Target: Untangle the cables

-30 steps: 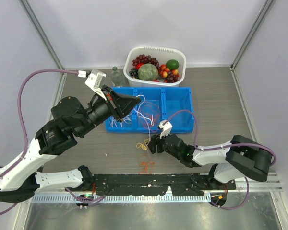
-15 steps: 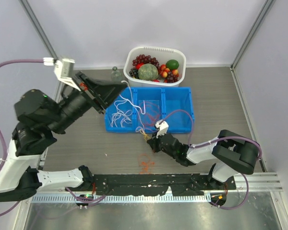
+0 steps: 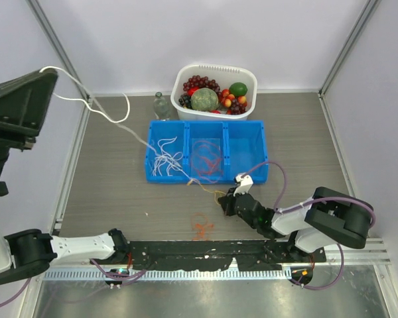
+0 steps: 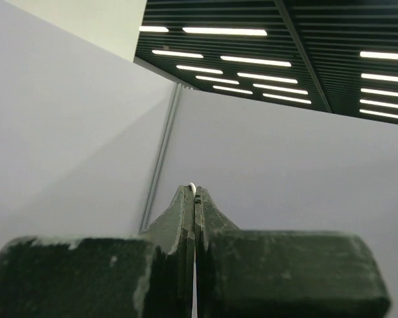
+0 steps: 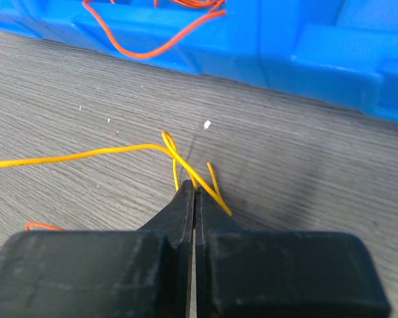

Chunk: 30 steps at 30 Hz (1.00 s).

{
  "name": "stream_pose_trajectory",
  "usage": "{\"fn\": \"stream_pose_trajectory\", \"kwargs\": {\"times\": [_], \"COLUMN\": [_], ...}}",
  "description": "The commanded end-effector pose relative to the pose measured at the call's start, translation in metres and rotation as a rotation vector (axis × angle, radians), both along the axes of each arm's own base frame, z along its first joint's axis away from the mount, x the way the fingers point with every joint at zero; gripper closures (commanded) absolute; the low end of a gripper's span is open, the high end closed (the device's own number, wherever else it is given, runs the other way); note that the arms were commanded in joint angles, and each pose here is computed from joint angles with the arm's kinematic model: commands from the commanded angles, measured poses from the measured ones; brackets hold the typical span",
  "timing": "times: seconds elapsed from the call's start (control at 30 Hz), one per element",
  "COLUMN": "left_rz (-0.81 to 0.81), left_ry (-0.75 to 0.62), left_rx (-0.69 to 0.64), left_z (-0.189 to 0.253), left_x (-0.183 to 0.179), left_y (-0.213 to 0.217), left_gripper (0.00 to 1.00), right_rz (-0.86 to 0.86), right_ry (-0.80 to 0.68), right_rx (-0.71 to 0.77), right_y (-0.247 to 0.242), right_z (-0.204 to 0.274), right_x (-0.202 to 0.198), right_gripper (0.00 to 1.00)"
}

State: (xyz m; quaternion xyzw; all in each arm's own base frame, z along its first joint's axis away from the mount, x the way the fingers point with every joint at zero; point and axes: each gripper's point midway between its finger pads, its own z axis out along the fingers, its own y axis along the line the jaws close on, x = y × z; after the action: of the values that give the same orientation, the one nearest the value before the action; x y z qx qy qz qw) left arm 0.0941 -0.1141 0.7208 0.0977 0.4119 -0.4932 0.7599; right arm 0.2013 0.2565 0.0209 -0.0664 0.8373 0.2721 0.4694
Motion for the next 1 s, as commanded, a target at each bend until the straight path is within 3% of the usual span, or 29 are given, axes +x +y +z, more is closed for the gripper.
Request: {"fn": "stream_pose_trajectory", "kwargs": {"times": [0.0,0.27,0.63,0.97], "left_rz": [0.122,0.221,0.455,0.584], "left_ry": [-0.007,-0.003,-0.031,0.013], "left_rx": [0.012,0.016,-0.147,-0.110], "left_z": [-0.003,0.009,0.030,0.018], "left_x": [0.020,0.034,0.026,0.040], "left_y": [0.001,0.008,0.093,0.104], "left_gripper": [1.00,1.00,1.00,1.00], "right_rz": [-0.070,-0.132,-0.288,-0.439], "right_ry": [-0.009,-0.020,-0.020,0.001], "right_rx": [0.056,0.041,0.064,0.143], "right_y": [-0.013,-0.029,-0.063,-0.095], "right_z": [0.010,0.012,0.014,0.023], "right_x": [0.000,0.003,0.006,0.002], "right_gripper": [0.99,0.99,1.00,0.99]}}
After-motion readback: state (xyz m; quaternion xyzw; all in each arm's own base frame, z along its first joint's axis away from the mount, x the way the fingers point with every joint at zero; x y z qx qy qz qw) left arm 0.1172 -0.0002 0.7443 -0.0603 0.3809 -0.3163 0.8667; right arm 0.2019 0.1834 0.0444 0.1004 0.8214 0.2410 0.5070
